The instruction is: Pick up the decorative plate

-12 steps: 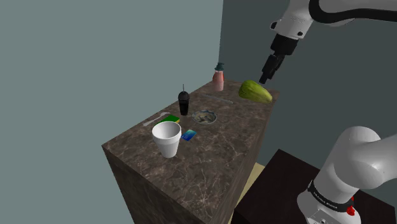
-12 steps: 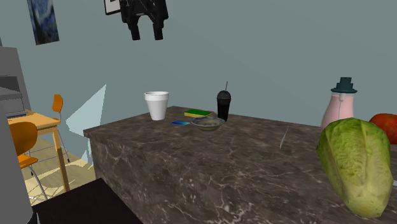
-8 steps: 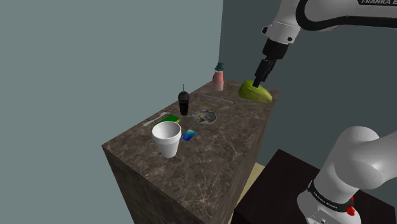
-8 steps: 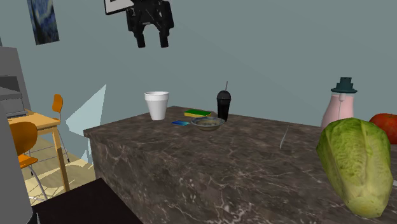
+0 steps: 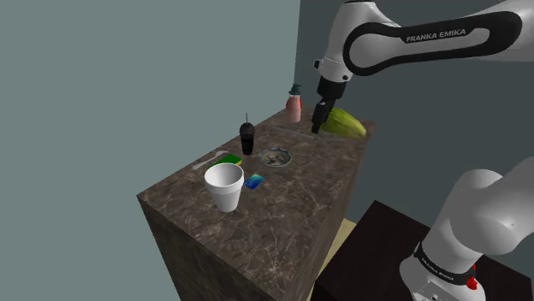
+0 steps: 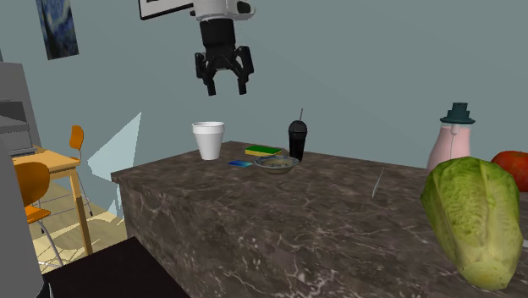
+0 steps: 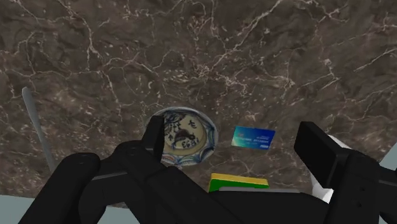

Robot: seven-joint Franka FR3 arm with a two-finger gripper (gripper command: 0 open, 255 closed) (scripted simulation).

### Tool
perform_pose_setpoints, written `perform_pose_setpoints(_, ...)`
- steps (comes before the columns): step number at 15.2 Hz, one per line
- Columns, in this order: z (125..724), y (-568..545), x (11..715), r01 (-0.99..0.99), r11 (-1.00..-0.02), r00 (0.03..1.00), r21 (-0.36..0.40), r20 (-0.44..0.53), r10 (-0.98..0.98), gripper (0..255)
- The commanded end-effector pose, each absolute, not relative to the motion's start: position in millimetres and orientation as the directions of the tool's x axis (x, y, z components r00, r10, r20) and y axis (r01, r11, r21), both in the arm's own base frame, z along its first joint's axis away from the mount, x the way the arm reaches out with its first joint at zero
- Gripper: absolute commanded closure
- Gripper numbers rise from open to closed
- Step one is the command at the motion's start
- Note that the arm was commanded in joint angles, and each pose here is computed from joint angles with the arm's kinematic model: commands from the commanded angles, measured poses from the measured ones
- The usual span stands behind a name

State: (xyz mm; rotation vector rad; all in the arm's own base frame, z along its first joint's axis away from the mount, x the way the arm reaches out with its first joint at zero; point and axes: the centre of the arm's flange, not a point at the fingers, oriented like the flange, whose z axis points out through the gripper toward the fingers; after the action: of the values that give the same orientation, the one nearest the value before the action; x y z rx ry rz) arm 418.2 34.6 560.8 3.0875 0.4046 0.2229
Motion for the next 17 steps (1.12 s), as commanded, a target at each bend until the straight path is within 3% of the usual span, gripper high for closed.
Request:
perform_pose_setpoints(1,542,43,438,0.284,-0.957,0.949,0.062,0.123,0.290,0)
perform_pose_setpoints(17,386,114,583,0.500,-0.836,0.861,0.225,-0.027,0.508,0)
